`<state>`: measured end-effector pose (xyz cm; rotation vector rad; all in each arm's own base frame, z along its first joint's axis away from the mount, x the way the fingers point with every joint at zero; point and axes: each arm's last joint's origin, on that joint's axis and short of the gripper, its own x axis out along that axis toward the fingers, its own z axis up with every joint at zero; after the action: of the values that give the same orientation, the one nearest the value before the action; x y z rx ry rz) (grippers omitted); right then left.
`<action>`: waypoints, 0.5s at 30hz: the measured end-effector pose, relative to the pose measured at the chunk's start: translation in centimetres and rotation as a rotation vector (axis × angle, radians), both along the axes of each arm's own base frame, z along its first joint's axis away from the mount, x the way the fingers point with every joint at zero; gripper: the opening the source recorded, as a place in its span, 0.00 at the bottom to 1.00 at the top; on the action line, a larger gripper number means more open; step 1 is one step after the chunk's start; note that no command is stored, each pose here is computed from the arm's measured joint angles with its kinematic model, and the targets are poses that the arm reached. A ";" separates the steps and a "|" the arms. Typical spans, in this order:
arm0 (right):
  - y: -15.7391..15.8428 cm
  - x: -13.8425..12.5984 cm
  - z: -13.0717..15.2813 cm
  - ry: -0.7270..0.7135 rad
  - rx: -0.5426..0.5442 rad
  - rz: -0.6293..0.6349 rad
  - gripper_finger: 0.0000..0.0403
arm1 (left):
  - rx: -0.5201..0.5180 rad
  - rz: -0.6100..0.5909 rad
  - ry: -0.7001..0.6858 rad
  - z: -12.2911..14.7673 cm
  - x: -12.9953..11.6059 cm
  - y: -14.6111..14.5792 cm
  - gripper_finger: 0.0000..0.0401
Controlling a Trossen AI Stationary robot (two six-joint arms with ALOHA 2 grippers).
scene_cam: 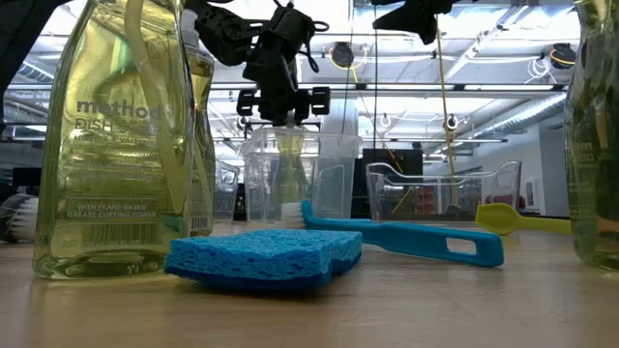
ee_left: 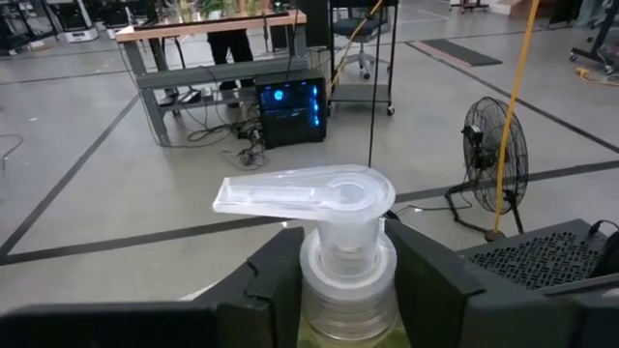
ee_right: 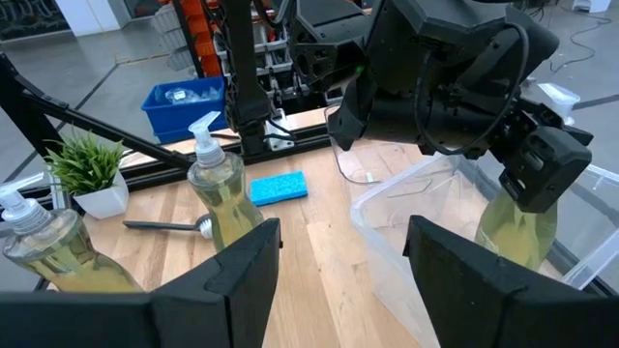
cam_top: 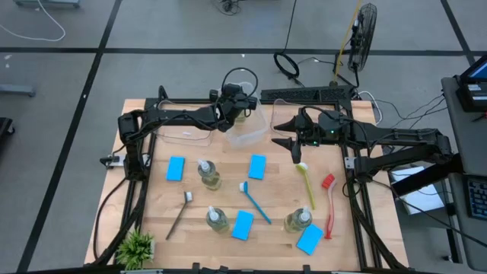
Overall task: Pick & Place Kitchen Sink Supplies
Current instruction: Put the dish soap into the white bin
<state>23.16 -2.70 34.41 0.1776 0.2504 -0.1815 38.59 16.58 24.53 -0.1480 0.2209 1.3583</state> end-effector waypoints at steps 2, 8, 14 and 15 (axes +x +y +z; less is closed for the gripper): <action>0.0 0.0 0.0 0.000 0.000 0.000 0.53 | 0.002 -0.004 0.011 0.0 0.0 -0.1 0.34; 0.0 0.0 0.0 0.000 0.000 0.000 0.53 | 0.024 0.006 0.031 0.3 0.0 -0.1 0.34; 0.0 0.0 0.0 0.001 -0.002 0.001 0.53 | 0.049 0.033 0.077 0.6 -0.3 -0.3 0.34; 0.0 0.0 0.0 0.001 -0.002 0.001 0.53 | 0.053 0.037 0.084 0.7 -0.3 -0.3 0.34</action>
<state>23.16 -2.70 34.41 0.1753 0.2510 -0.1812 38.32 16.25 25.18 -0.0511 0.2536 1.4070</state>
